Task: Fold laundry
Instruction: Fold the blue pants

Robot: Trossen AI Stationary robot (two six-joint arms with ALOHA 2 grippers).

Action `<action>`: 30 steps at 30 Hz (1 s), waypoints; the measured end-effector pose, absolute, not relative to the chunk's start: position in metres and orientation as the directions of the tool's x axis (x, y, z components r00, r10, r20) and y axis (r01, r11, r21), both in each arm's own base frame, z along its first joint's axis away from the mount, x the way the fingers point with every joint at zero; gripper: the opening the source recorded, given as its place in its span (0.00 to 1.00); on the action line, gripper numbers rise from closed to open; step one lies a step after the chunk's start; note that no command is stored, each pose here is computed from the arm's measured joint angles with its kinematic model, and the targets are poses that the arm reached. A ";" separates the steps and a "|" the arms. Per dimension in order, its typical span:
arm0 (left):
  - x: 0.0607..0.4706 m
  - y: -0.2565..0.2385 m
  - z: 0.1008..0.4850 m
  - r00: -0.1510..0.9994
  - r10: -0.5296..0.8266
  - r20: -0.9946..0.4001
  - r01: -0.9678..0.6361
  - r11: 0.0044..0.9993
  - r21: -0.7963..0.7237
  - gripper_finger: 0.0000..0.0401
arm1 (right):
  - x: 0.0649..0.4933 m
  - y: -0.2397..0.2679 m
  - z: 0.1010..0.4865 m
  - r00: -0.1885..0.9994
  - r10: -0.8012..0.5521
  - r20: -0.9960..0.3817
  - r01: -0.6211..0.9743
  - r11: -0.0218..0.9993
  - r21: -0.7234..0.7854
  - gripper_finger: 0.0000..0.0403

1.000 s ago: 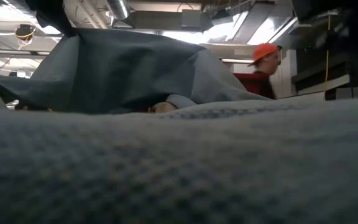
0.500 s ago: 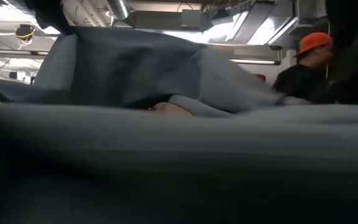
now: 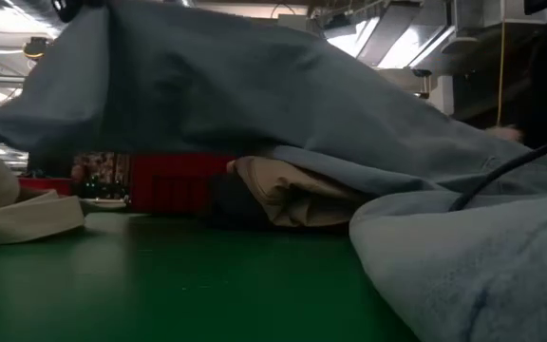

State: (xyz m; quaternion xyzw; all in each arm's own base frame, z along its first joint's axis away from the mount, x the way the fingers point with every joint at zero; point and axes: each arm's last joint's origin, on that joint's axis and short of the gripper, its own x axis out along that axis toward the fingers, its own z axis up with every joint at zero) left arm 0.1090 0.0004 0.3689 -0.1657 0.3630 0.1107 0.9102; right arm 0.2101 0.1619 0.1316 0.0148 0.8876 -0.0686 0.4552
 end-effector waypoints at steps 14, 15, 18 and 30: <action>0.105 0.000 0.383 0.746 0.070 -0.662 -0.307 0.919 -0.249 0.00 | 0.245 0.176 0.223 -0.168 -0.130 -0.977 0.030 0.990 -0.137 0.39; 0.105 0.000 0.383 0.746 0.070 -0.662 -0.307 0.919 -0.249 0.00 | 0.249 0.177 0.229 -0.124 -0.139 -0.983 0.013 0.990 -0.142 0.39; 0.105 0.000 0.383 0.746 0.070 -0.663 -0.307 0.919 -0.249 0.00 | 0.261 0.181 0.252 0.047 -0.206 -0.978 -0.044 0.977 -0.208 0.39; 0.106 0.000 0.383 0.746 0.070 -0.663 -0.308 0.918 -0.249 0.00 | 0.333 0.138 0.326 0.591 -0.576 -0.564 0.180 0.776 -0.604 0.39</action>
